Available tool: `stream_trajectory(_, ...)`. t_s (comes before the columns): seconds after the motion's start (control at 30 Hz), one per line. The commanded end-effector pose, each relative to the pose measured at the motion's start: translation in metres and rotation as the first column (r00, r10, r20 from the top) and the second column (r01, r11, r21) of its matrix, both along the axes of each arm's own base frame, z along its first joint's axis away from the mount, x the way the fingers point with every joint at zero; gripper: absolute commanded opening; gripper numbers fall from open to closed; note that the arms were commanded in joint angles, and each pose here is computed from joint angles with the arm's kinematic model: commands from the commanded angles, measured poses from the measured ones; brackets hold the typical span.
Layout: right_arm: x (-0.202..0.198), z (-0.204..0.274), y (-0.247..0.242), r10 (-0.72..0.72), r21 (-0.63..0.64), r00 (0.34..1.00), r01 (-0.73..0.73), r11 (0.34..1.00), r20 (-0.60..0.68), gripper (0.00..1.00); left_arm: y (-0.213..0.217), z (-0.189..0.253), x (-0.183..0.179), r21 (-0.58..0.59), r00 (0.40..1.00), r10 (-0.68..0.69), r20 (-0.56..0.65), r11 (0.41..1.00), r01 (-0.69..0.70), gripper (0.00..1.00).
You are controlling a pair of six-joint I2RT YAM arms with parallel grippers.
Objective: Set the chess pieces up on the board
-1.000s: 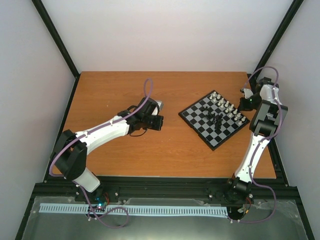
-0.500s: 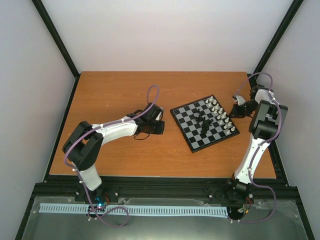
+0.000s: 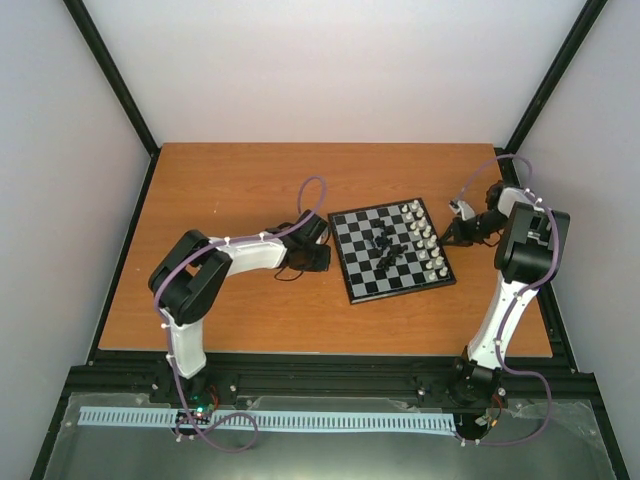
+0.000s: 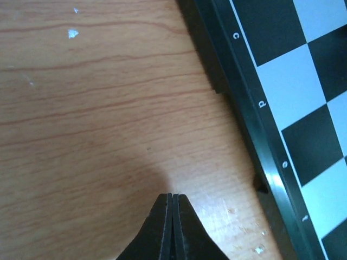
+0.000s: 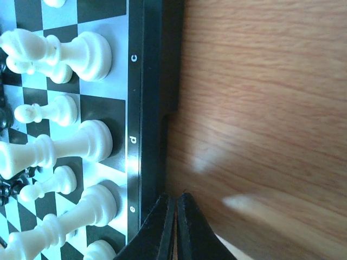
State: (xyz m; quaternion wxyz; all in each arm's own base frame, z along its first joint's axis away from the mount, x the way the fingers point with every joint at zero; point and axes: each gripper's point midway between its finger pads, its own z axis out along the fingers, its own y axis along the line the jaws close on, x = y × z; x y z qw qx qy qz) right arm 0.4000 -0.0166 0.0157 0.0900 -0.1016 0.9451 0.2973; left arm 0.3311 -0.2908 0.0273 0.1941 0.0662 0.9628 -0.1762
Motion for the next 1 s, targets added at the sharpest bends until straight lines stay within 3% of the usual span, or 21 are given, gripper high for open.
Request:
stream_trajectory(0.0,-0.022,-0.026,0.013,0.049,-0.015,0.996,-0.05,0.999,-0.075,0.03,-0.006,0.008,0.03,-0.05,0.998,0.045,0.039,0.998,-0.043,0.01)
stream_trajectory(0.43,-0.037,-0.025,0.023,0.104,-0.002,0.991,-0.105,0.994,-0.084,0.03,-0.009,-0.006,0.049,-0.056,0.999,0.033,0.011,0.998,-0.033,0.01)
stream_trajectory(0.97,-0.074,-0.017,0.039,0.198,-0.007,0.976,-0.2,0.98,-0.088,0.03,0.008,-0.003,0.015,-0.06,1.0,0.002,-0.004,0.998,-0.002,0.01)
